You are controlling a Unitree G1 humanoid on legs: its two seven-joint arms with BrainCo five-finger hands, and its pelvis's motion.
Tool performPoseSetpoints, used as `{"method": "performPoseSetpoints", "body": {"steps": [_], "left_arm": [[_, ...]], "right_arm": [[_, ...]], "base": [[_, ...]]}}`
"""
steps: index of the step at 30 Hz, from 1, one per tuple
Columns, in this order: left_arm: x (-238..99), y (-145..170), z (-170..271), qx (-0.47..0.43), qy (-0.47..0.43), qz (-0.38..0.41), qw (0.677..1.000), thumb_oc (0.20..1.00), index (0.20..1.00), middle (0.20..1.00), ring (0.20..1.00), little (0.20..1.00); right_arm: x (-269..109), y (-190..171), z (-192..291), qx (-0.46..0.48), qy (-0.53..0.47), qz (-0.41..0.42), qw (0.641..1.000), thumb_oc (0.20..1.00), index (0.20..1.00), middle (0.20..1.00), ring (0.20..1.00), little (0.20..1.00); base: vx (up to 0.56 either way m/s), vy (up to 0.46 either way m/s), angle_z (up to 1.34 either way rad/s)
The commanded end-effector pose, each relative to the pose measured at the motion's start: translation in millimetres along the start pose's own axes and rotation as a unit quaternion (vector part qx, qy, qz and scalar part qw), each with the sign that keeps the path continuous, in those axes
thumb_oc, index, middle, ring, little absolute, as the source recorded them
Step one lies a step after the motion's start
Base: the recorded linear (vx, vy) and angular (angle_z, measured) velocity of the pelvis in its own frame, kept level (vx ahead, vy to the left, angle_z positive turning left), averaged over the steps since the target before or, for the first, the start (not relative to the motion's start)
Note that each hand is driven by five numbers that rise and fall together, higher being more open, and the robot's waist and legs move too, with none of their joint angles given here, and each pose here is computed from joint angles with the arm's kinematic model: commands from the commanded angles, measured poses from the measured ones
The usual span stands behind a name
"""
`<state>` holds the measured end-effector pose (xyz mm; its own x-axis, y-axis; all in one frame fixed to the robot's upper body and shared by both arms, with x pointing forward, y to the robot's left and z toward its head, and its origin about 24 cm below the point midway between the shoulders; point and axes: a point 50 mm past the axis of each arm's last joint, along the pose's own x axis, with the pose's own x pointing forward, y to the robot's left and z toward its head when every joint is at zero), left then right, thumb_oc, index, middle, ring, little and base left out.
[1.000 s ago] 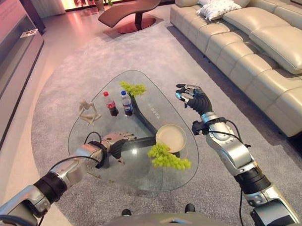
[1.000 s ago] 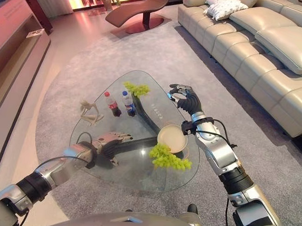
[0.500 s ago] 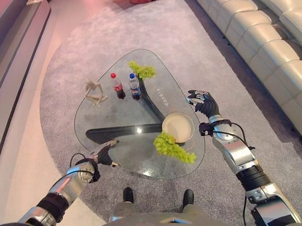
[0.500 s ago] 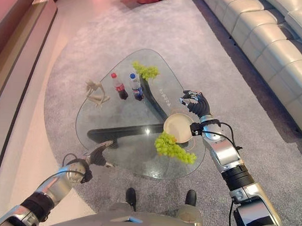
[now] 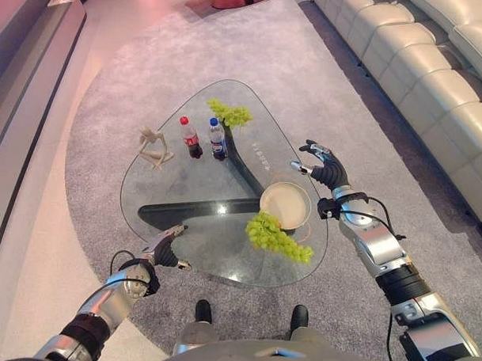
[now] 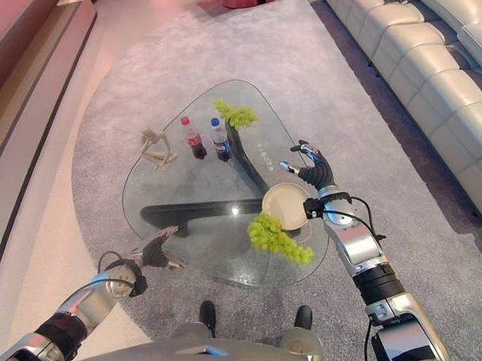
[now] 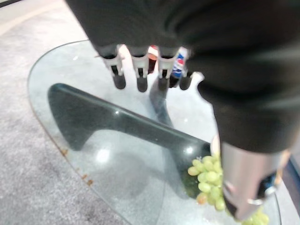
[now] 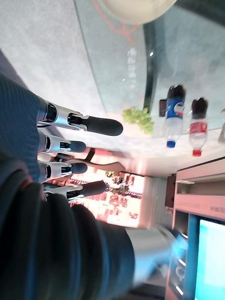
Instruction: Pick up fruits into the plate
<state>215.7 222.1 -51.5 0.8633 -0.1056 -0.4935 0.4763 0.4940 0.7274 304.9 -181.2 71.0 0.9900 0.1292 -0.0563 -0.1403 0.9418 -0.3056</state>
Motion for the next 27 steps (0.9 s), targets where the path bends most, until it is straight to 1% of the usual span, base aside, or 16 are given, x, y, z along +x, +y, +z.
{"method": "performPoseSetpoints", "body": {"steps": [1, 2, 3, 4, 7, 8, 9, 10, 13, 15, 18, 22, 23, 25, 26, 27], "left_arm": [[2, 12, -11, -0.009, 0.015, 0.014, 1.000, 1.000, 1.000, 1.000, 1.000, 1.000], [1, 8, -15, -0.018, 0.028, 0.006, 0.999, 1.000, 1.000, 1.000, 1.000, 1.000], [0, 7, -16, -0.018, 0.029, 0.005, 0.999, 1.000, 1.000, 1.000, 1.000, 1.000], [-1, 2, -20, -0.025, 0.038, -0.001, 0.999, 1.000, 1.000, 1.000, 1.000, 1.000], [-4, -3, -27, -0.043, 0.058, -0.001, 0.997, 1.000, 1.000, 1.000, 1.000, 1.000], [-5, -10, -37, -0.066, 0.077, 0.000, 0.995, 1.000, 1.000, 1.000, 1.000, 1.000], [-5, -11, -38, -0.072, 0.082, 0.000, 0.994, 1.000, 1.000, 1.000, 1.000, 1.000], [-5, -16, -43, -0.091, 0.099, 0.002, 0.991, 1.000, 1.000, 1.000, 1.000, 1.000], [-6, -26, -52, -0.108, 0.125, -0.004, 0.986, 1.000, 1.000, 1.000, 1.000, 1.000], [-8, -31, -56, -0.112, 0.133, -0.008, 0.985, 1.000, 1.000, 1.000, 1.000, 1.000], [-16, -49, -71, -0.143, 0.188, -0.021, 0.971, 1.000, 1.000, 1.000, 1.000, 1.000], [-26, -65, -85, -0.168, 0.245, -0.033, 0.954, 1.000, 1.000, 1.000, 1.000, 1.000], [-35, -78, -93, -0.192, 0.284, -0.037, 0.939, 1.000, 1.000, 1.000, 1.000, 1.000], [-42, -87, -97, -0.204, 0.310, -0.044, 0.928, 1.000, 1.000, 1.000, 1.000, 1.000], [-49, -95, -102, -0.211, 0.334, -0.051, 0.917, 1.000, 1.000, 1.000, 1.000, 1.000], [-51, -99, -103, -0.213, 0.343, -0.056, 0.913, 1.000, 1.000, 1.000, 1.000, 1.000]], "right_arm": [[-5, -6, -13, 0.018, 0.017, 0.005, 1.000, 1.000, 1.000, 1.000, 1.000, 1.000], [-13, -5, -31, 0.019, 0.048, 0.004, 0.999, 1.000, 1.000, 1.000, 1.000, 1.000], [-14, -5, -34, 0.019, 0.051, 0.004, 0.999, 1.000, 1.000, 1.000, 1.000, 1.000], [-21, -2, -50, 0.021, 0.078, 0.006, 0.997, 1.000, 1.000, 1.000, 1.000, 1.000], [-33, 2, -76, 0.026, 0.143, -0.001, 0.989, 1.000, 1.000, 1.000, 1.000, 1.000], [-50, 5, -109, 0.029, 0.209, -0.007, 0.977, 1.000, 1.000, 1.000, 1.000, 1.000], [-53, 5, -114, 0.028, 0.220, -0.009, 0.975, 1.000, 1.000, 1.000, 1.000, 1.000], [-63, 6, -130, 0.026, 0.259, -0.012, 0.965, 1.000, 1.000, 1.000, 1.000, 1.000], [-84, 5, -160, 0.020, 0.332, -0.023, 0.943, 1.000, 1.000, 1.000, 1.000, 1.000], [-94, 4, -173, 0.017, 0.360, -0.027, 0.932, 1.000, 1.000, 1.000, 1.000, 1.000], [-133, 3, -208, 0.017, 0.453, -0.031, 0.891, 1.000, 1.000, 1.000, 1.000, 1.000], [-166, 8, -227, 0.023, 0.523, -0.028, 0.851, 1.000, 1.000, 1.000, 1.000, 1.000], [-183, 12, -235, 0.034, 0.564, -0.031, 0.824, 1.000, 1.000, 1.000, 1.000, 1.000], [-194, 16, -239, 0.045, 0.589, -0.030, 0.806, 1.000, 1.000, 1.000, 1.000, 1.000], [-206, 20, -242, 0.057, 0.615, -0.029, 0.786, 1.000, 1.000, 1.000, 1.000, 1.000], [-211, 22, -244, 0.059, 0.627, -0.029, 0.776, 1.000, 1.000, 1.000, 1.000, 1.000]], "base": [[0.01, -0.011, 0.03], [0.00, 0.000, 0.00], [0.00, 0.000, 0.00], [0.00, 0.000, 0.00], [-0.01, -0.023, -0.03], [-0.01, -0.033, 0.00], [-0.01, -0.044, 0.02], [-0.01, -0.033, 0.03], [-0.01, -0.013, 0.01], [0.00, 0.000, 0.00], [0.00, -0.011, 0.00], [0.00, 0.000, 0.00], [0.00, 0.000, 0.00], [0.00, 0.000, 0.00], [0.00, 0.000, 0.00], [0.00, 0.000, 0.00]]}}
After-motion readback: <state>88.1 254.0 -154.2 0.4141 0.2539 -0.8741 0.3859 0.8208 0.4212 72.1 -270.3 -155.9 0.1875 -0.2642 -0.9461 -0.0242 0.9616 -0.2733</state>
